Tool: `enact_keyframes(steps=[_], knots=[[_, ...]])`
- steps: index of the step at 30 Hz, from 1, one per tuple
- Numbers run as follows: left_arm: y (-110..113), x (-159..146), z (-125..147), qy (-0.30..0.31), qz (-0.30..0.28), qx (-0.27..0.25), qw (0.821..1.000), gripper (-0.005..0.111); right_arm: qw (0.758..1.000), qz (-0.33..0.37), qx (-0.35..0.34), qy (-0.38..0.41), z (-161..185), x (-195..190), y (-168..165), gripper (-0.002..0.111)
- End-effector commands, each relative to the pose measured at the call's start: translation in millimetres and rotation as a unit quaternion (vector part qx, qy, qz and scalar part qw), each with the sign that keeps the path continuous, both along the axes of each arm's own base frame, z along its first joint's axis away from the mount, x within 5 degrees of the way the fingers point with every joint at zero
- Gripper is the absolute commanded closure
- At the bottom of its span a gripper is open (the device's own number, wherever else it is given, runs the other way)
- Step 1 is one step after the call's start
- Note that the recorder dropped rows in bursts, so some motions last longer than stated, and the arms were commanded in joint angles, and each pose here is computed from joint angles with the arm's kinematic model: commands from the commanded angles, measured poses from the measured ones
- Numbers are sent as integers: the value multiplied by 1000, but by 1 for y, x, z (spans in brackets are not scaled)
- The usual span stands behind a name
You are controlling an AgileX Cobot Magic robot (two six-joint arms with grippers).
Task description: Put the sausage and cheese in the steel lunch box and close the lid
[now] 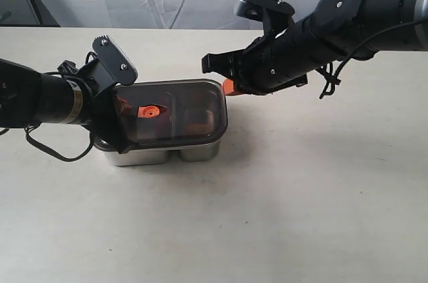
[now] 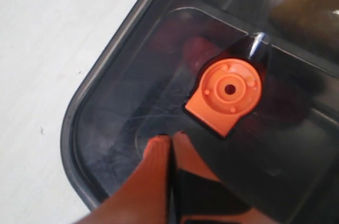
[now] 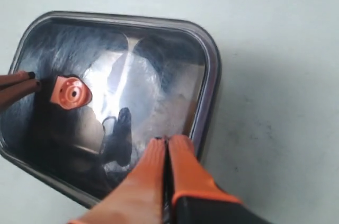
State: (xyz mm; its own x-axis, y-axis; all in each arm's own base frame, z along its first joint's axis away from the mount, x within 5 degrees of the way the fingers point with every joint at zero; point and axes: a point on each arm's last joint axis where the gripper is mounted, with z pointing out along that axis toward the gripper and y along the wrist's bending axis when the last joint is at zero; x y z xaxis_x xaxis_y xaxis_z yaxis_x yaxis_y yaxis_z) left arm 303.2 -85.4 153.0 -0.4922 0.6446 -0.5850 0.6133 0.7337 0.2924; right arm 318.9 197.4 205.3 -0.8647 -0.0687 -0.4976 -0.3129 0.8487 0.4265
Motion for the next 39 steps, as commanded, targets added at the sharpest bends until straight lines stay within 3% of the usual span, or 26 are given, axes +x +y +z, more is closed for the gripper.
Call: enact_keyframes(steps=[1, 11, 15, 20, 27, 30, 34, 39], knots=[[-5, -7, -13, 26, -21, -6, 999, 107, 997, 62, -24, 49, -23, -1, 8, 107], [-5, -7, -13, 26, -20, -7, 999, 107, 987, 90, -43, 126, -77, 0, 14, 107], [-5, -5, -7, 16, -20, -10, 1000, 107, 994, 70, -18, 78, -49, 3, 14, 107], [-6, -2, 54, -82, -20, -36, 996, 107, 998, 47, 11, -33, 15, 1, 8, 107], [2, -22, 120, -180, 11, -80, 980, 107, 994, 35, 8, -103, 46, -4, -1, 107], [10, -41, 154, -227, 47, -124, 965, 107, 990, 20, 6, -139, 58, -11, -10, 107], [22, -85, 192, -300, 43, -157, 940, 107, 985, 6, -2, -174, 66, -31, -26, 109], [39, -145, 206, -357, 60, -206, 909, 107, 974, -37, -13, -223, 64, -60, -52, 109]])
